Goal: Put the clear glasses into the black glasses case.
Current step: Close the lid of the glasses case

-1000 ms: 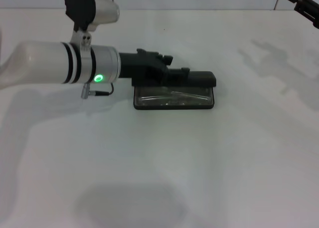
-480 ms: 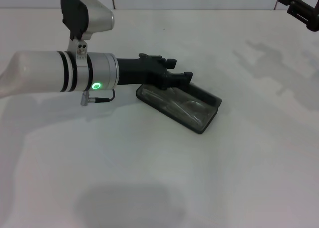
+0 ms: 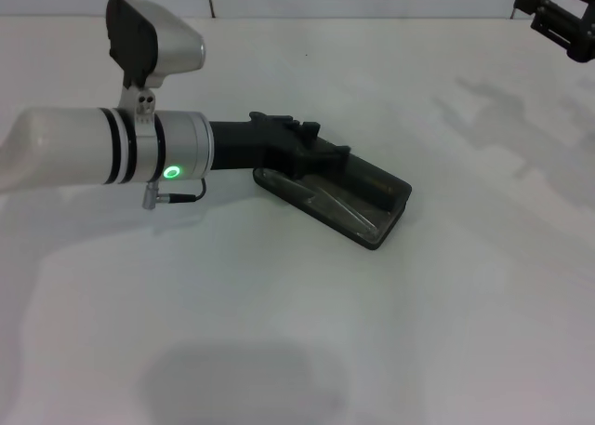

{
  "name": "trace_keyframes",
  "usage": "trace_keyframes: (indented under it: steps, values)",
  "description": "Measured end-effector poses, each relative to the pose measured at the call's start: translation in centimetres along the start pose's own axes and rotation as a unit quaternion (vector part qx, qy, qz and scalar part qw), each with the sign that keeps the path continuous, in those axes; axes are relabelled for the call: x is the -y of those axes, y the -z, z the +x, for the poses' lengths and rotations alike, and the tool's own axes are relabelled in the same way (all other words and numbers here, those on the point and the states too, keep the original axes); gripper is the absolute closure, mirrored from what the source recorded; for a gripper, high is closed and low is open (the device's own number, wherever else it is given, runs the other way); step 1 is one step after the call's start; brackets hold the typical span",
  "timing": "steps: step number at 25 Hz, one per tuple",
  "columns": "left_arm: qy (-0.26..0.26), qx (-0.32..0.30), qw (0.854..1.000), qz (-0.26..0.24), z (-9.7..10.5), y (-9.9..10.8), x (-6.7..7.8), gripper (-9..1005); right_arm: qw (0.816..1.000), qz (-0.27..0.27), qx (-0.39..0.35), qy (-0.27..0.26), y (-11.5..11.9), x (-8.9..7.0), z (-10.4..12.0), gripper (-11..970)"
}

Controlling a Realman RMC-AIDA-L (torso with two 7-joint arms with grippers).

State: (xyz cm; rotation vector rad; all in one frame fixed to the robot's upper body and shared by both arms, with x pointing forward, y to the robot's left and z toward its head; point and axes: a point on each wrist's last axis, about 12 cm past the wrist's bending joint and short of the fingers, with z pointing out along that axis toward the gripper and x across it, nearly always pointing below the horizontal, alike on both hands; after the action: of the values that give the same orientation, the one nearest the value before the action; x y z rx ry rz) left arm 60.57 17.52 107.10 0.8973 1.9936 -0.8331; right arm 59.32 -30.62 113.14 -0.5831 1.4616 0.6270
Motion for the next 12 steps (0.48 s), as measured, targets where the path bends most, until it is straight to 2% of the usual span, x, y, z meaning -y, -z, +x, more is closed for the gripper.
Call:
trace_keyframes:
  steps: [12]
  values:
    - [0.001,-0.004,1.000,-0.004,1.2,0.5,0.0,347,1.000,-0.002,0.001,-0.001,-0.1,-0.1,0.0,476]
